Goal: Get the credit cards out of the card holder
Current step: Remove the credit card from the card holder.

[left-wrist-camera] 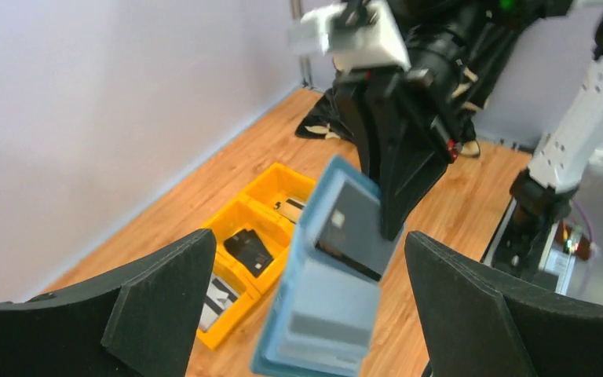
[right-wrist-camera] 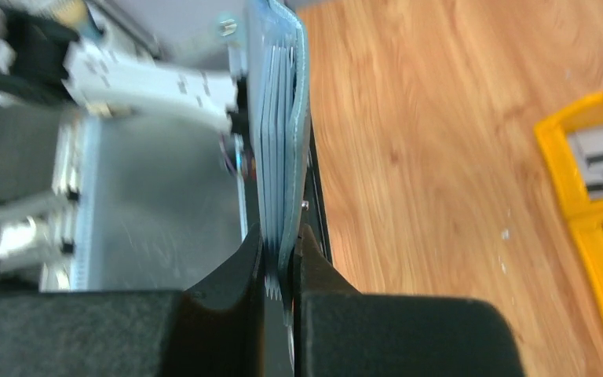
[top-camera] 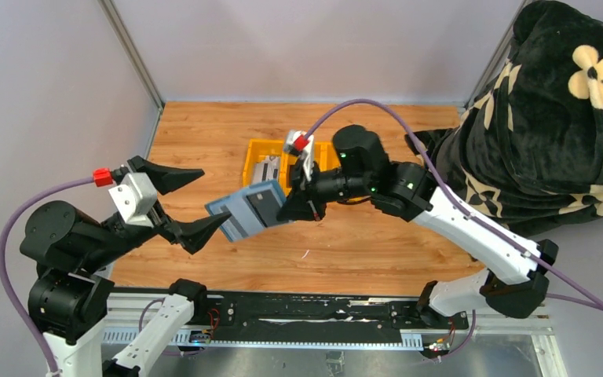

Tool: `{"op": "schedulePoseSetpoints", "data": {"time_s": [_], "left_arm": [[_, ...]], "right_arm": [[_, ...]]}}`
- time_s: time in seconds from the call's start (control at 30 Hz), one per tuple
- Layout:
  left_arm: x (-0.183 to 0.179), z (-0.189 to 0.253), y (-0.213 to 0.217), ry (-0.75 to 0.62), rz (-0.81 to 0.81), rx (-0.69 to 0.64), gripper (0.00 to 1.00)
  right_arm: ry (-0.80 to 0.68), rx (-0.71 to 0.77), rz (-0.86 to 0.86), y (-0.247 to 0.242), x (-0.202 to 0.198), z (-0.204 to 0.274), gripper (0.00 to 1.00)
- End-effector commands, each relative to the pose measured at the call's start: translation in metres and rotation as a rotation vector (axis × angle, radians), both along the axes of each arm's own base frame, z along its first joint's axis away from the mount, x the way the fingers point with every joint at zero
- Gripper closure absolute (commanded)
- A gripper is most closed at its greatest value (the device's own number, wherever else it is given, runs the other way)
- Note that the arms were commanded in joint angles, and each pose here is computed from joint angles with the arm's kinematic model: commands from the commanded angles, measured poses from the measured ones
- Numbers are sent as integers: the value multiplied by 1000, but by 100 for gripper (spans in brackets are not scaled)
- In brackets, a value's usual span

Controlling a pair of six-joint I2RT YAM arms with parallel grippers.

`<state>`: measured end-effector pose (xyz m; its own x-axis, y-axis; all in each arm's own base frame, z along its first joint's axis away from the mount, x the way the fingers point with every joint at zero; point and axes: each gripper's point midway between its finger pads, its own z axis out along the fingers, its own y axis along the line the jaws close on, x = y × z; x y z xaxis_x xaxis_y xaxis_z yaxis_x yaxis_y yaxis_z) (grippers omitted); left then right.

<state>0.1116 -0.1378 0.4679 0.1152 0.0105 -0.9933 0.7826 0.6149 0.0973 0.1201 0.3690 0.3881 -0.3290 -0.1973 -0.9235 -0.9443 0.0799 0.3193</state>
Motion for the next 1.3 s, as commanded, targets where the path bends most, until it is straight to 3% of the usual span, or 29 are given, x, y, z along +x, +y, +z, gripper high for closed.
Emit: {"op": "schedulePoseSetpoints", "data": {"time_s": [0.0, 0.17, 0.3, 0.67, 0.8, 0.87, 0.93, 1.0, 1.07, 1.13, 1.27], "left_arm": [[-11, -21, -11, -29, -144, 154, 1], [-20, -80, -22, 121, -311, 252, 4], [-29, -107, -26, 206, -381, 248, 6], [-52, -131, -36, 347, -515, 182, 22], [-52, -141, -38, 381, -540, 179, 42], [-49, -142, -38, 363, -540, 191, 68], [-46, -143, -37, 333, -527, 210, 85], [-44, -140, -36, 288, -514, 229, 100], [-42, -133, -34, 240, -504, 244, 100], [-42, -125, -34, 208, -503, 248, 100], [-45, -107, -36, 184, -518, 226, 100]], "right_arm": [[-63, -413, 119, -32, -29, -70, 100], [-137, -504, 193, -21, -43, -74, 100], [-179, -506, 254, -9, -53, -70, 100], [-235, -487, 326, 20, -60, -57, 100], [-252, -455, 337, 29, -62, -48, 100], [-261, -437, 332, 32, -61, -43, 100], [-266, -414, 333, 35, -61, -39, 98], [-279, -371, 325, 35, -63, -31, 90], [-306, -303, 288, 36, -60, -20, 74], [-323, -240, 213, 36, -50, -23, 66], [-286, 93, 48, 26, -36, 6, 38]]}}
